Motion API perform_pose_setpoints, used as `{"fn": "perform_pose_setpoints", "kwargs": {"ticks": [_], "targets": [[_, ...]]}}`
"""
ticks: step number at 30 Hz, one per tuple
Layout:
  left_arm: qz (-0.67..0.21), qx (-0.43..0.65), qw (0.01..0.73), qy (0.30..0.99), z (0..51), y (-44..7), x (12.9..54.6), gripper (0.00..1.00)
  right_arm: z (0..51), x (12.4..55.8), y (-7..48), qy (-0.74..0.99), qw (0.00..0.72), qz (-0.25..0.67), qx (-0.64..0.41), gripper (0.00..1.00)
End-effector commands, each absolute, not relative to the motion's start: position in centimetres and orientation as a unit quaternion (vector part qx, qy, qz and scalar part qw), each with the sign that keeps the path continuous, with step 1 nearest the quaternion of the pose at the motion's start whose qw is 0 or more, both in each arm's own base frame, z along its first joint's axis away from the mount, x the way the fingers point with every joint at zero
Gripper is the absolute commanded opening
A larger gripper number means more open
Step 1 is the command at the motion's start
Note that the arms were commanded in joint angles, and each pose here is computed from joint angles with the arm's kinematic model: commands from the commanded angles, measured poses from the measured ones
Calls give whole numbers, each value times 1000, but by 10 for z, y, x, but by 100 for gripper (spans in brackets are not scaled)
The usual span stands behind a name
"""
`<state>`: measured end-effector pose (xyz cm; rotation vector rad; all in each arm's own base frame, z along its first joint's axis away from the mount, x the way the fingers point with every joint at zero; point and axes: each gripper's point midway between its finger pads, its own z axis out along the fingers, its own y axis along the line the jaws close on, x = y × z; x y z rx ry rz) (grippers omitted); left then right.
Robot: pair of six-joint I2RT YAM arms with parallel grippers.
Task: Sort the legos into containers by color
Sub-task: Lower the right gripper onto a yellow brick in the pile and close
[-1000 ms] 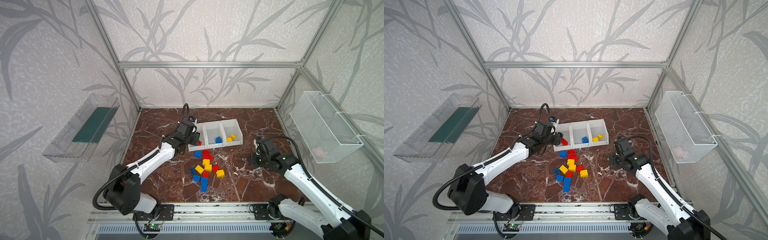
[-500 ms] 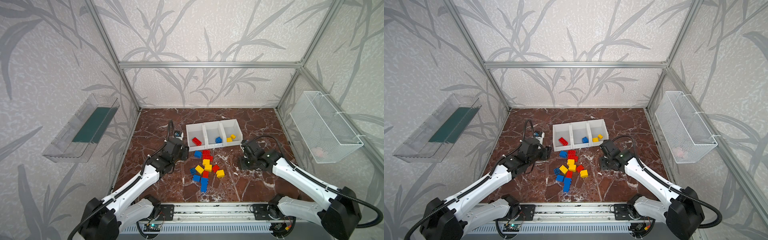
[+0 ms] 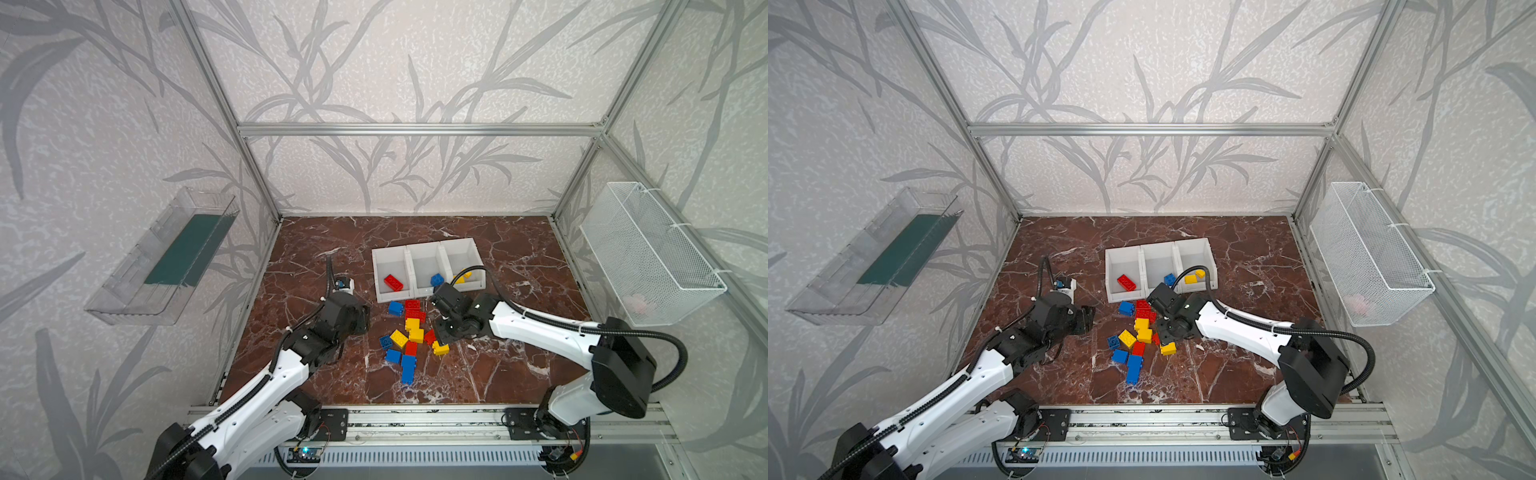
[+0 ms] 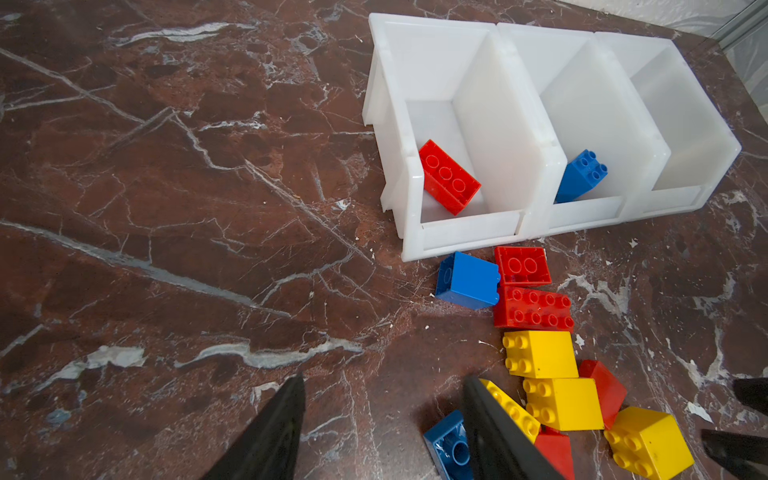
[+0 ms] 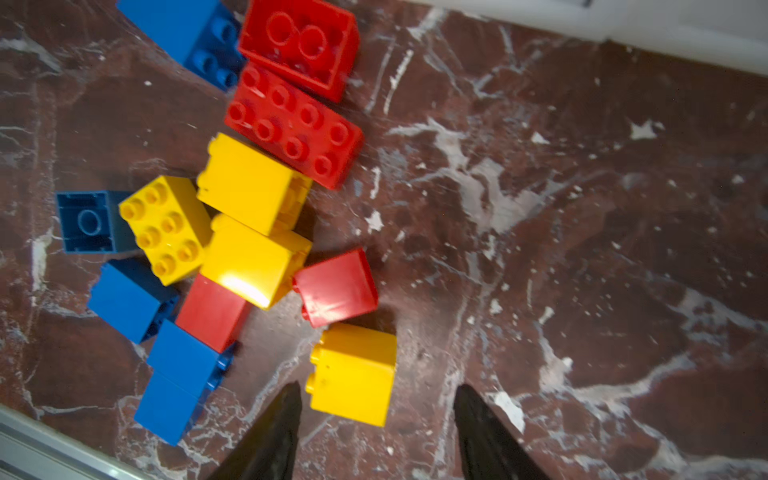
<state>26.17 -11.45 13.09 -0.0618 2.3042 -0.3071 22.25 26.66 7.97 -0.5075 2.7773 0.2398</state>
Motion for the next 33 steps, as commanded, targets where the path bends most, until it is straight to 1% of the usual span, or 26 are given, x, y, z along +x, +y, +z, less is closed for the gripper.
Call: {"fn": "perform_pose_setpoints", "kwargs": {"ticks": [1,8,12,19,24,33], "targets": [[-121,-44,391,911,126,-109,256,63,81,229,292,967,163,83,-177,63],[-131,-41,387,912,125,-112,254,63,66,238,319,970,165,53,-170,69],[-133,-37,385,913,125,-113,253,63,58,240,320,974,159,32,-159,72],[-136,-35,384,913,125,-114,253,63,48,238,321,976,153,28,-155,72],[-141,-33,383,912,125,-116,253,63,46,236,306,978,148,0,-146,72],[-146,-30,382,912,127,-119,253,63,46,230,289,980,147,-4,-133,71]]}}
